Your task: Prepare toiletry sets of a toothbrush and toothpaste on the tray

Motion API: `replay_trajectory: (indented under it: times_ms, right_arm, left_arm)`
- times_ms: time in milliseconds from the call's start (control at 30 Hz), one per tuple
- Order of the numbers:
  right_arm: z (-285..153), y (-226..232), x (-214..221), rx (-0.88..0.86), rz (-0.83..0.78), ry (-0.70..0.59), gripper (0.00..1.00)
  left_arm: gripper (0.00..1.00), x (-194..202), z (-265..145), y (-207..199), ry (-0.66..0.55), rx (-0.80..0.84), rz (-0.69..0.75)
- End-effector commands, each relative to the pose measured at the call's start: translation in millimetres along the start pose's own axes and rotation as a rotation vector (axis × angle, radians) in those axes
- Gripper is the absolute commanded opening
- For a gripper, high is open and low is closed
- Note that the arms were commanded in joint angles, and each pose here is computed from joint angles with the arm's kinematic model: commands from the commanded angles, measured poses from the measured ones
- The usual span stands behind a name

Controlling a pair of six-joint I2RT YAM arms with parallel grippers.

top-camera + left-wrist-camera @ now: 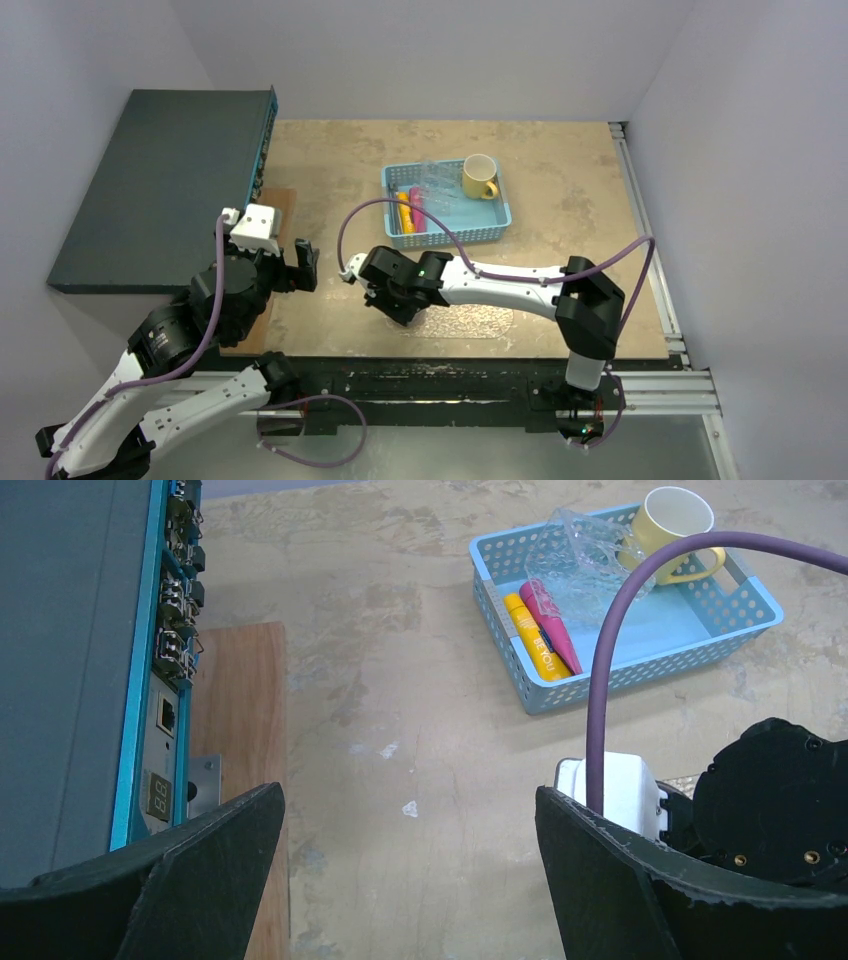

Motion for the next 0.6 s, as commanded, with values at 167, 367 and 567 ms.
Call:
replay_trajectory:
  times_ms: [167,367,567]
  right_arm:
    - [-7.7,-2.1,-32.5,0.020,0.003,-0.124,0.00]
    - [-3.9,-1.2,-32.3,0.015,0.008,-0.119,0.00]
    - [2.6,-0.1,-30.1,0.009,0.012,-0.111,0.00]
  left_arm:
    - [0.96,-3.7,2.2,-3.0,-0.020,0.002,-0.021]
    - [0.96,-3.8,2.1,-2.9,-0.020,0.001,-0.022]
    - [0.96,-3.6,2.1,-3.1,-0.019,0.003,-0.022]
Point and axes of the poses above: each gripper's point midway between its finger pads, its own z axis out along the fingers, its own y axis along the line the jaws close on, x = y × z, the point moved 5 cm from there along -z, back along the fingers, and after that the axes turned 10 degrees about -z, right-handed, at the moved point
